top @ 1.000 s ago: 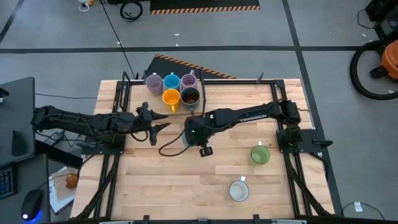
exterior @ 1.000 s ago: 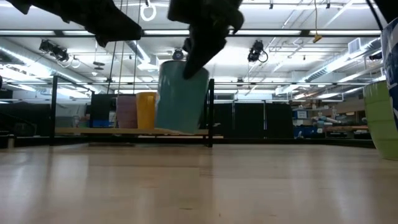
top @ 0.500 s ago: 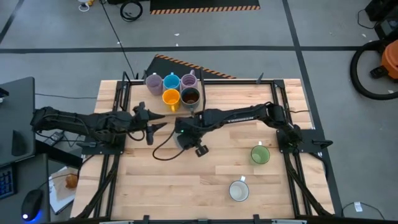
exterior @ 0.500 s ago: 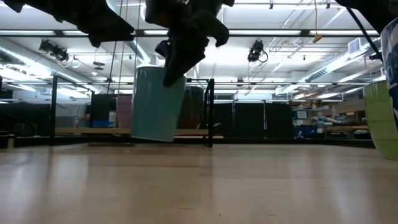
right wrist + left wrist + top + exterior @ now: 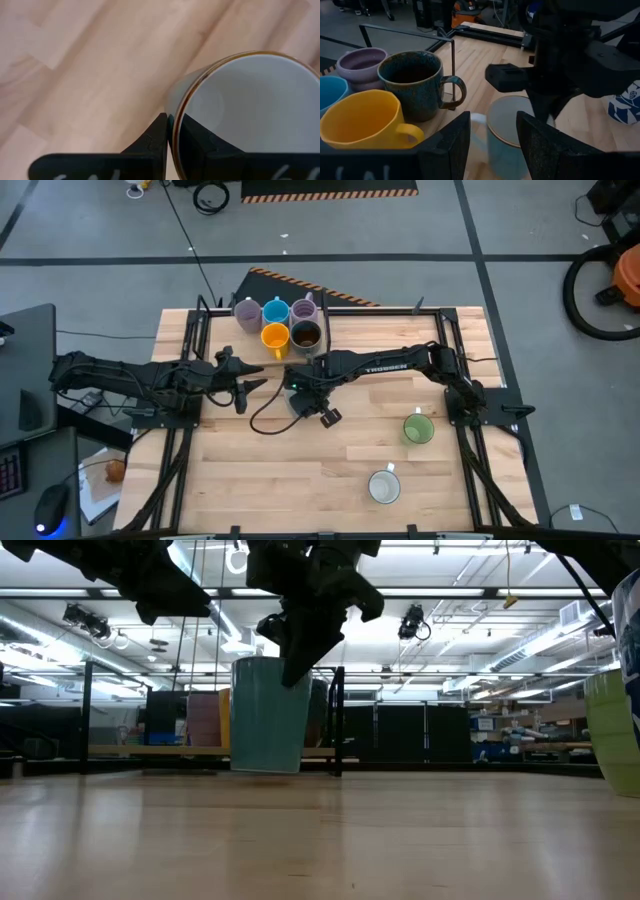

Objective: Place coffee mugs
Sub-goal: Put the blue and white mug on the shelf

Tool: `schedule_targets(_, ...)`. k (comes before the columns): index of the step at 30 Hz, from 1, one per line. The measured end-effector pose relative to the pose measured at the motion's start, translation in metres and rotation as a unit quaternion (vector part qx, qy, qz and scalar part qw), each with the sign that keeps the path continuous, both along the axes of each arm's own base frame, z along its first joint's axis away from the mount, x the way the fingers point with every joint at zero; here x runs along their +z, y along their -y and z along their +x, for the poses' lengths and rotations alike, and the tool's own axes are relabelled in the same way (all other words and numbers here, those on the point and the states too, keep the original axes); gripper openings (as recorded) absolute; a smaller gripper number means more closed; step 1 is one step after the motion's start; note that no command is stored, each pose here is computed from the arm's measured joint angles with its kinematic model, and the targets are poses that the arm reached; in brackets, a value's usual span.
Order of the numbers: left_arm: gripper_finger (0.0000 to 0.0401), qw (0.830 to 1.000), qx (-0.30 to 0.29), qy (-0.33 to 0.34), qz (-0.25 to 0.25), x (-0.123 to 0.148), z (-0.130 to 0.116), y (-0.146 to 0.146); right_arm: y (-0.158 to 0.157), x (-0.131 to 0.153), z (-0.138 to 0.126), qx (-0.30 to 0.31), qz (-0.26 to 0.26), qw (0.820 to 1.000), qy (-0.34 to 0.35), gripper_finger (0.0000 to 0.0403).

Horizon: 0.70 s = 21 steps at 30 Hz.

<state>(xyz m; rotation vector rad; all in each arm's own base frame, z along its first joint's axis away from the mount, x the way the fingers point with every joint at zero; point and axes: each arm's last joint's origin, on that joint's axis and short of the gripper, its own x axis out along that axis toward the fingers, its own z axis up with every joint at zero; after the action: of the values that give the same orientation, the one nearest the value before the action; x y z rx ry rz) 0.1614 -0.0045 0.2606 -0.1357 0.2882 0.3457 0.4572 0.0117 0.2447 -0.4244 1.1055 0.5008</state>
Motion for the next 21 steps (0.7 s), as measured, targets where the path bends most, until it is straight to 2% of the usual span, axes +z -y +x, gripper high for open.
schedule_targets(12,0.0167,1.000,0.000,0.000,0.000,0.000,0.000,0.000,-0.003,-0.015,-0.004,-0.006,-0.030,0.999,-0.016,0.0050)
schedule_targets(17,0.0167,1.000,0.000,-0.002,0.000,0.000,0.000,0.000,-0.004,-0.015,-0.002,-0.014,-0.031,0.999,-0.010,0.0074)
schedule_targets(21,0.0167,1.000,0.000,-0.008,0.000,-0.001,0.000,0.000,-0.009,-0.014,-0.001,-0.017,-0.052,0.998,0.000,0.0107)
